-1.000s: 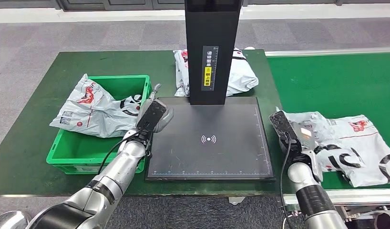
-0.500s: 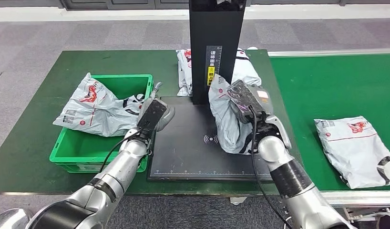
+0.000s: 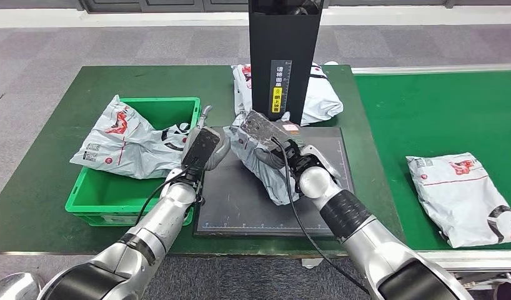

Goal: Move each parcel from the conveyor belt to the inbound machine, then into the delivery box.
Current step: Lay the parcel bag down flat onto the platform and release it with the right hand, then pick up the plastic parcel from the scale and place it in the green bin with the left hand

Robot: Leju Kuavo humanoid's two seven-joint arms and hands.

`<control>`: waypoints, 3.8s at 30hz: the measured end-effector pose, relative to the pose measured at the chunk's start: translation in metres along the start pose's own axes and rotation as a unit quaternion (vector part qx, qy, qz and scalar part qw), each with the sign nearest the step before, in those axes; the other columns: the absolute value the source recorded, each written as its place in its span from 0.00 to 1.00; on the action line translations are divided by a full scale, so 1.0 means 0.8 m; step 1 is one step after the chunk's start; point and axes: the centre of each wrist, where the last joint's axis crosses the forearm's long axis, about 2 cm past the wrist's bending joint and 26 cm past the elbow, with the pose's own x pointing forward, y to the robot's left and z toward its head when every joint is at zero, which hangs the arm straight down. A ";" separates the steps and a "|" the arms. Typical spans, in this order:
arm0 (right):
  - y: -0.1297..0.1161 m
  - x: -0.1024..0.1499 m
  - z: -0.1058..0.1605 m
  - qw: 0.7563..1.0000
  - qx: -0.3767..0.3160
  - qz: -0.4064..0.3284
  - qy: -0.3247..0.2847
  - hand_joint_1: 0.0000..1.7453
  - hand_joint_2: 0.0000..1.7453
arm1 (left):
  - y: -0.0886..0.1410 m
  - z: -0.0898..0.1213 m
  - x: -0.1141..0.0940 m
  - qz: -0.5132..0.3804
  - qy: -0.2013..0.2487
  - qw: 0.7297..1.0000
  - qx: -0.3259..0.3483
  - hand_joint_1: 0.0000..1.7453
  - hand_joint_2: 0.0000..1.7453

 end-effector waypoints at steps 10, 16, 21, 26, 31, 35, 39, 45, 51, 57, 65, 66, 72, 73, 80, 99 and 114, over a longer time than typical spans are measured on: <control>0.011 -0.025 0.004 0.997 0.055 -0.016 0.041 0.00 0.00 | 0.000 0.000 0.000 0.004 0.001 1.000 0.004 0.00 1.00; 0.017 -0.035 0.014 1.000 0.012 -0.017 0.012 0.00 0.00 | 0.001 -0.002 0.002 0.009 0.001 1.000 0.011 0.00 1.00; 0.024 -0.036 0.028 0.999 -0.033 -0.030 -0.027 0.00 0.00 | 0.001 -0.003 0.004 0.012 -0.001 1.000 0.019 0.00 1.00; 0.017 -0.037 0.042 0.984 -0.067 -0.132 -0.097 0.00 0.00 | 0.002 -0.004 0.006 0.018 -0.018 0.999 0.025 0.00 1.00; -0.004 -0.048 0.053 0.966 -0.123 -0.190 -0.128 0.00 0.00 | 0.003 -0.007 0.011 0.029 -0.047 0.998 0.037 0.00 1.00; -0.014 -0.057 0.058 0.956 -0.167 -0.200 -0.133 0.00 0.00 | 0.003 -0.013 0.017 0.034 -0.061 0.997 0.045 0.00 1.00; -0.022 -0.067 0.062 0.947 -0.221 -0.194 -0.127 0.00 0.00 | -0.002 -0.019 0.027 0.018 -0.075 0.996 0.040 0.00 1.00; -0.031 -0.079 0.064 0.939 -0.261 -0.197 -0.108 0.00 0.00 | -0.014 -0.024 0.038 -0.006 -0.088 0.996 0.017 0.00 1.00; -0.042 -0.093 0.071 0.917 -0.330 -0.202 -0.095 0.00 0.75 | -0.031 -0.018 0.038 -0.085 -0.077 0.993 -0.018 0.00 1.00; -0.053 -0.103 0.075 0.904 -0.354 -0.225 -0.081 0.00 0.00 | -0.058 0.002 0.029 -0.242 -0.051 0.961 -0.124 0.00 1.00; -0.059 -0.112 0.077 0.899 -0.357 -0.244 -0.070 0.00 0.00 | -0.079 0.022 0.017 -0.354 -0.035 0.892 -0.280 0.00 1.00; -0.059 -0.113 0.078 0.899 -0.356 -0.247 -0.069 0.00 0.00 | -0.080 0.024 0.016 -0.364 -0.034 0.883 -0.296 0.00 1.00; -0.059 -0.117 0.080 0.898 -0.352 -0.255 -0.064 0.00 0.00 | -0.083 0.027 0.014 -0.388 -0.036 0.860 -0.330 0.46 1.00; -0.059 -0.120 0.081 0.898 -0.350 -0.260 -0.060 0.00 0.00 | -0.082 0.025 0.014 -0.399 -0.039 0.849 -0.345 0.71 1.00; -0.064 -0.131 0.082 0.899 -0.339 -0.273 -0.043 0.00 0.00 | -0.075 0.015 0.019 -0.404 -0.092 0.847 -0.333 1.00 1.00; -0.066 -0.141 0.093 0.891 -0.368 -0.265 -0.019 0.00 0.00 | -0.052 -0.004 0.039 -0.367 -0.255 0.888 -0.111 1.00 1.00; -0.053 -0.159 0.124 0.882 -0.377 -0.283 -0.011 0.00 0.00 | 0.133 -0.043 0.063 -0.451 -0.272 0.833 0.170 1.00 1.00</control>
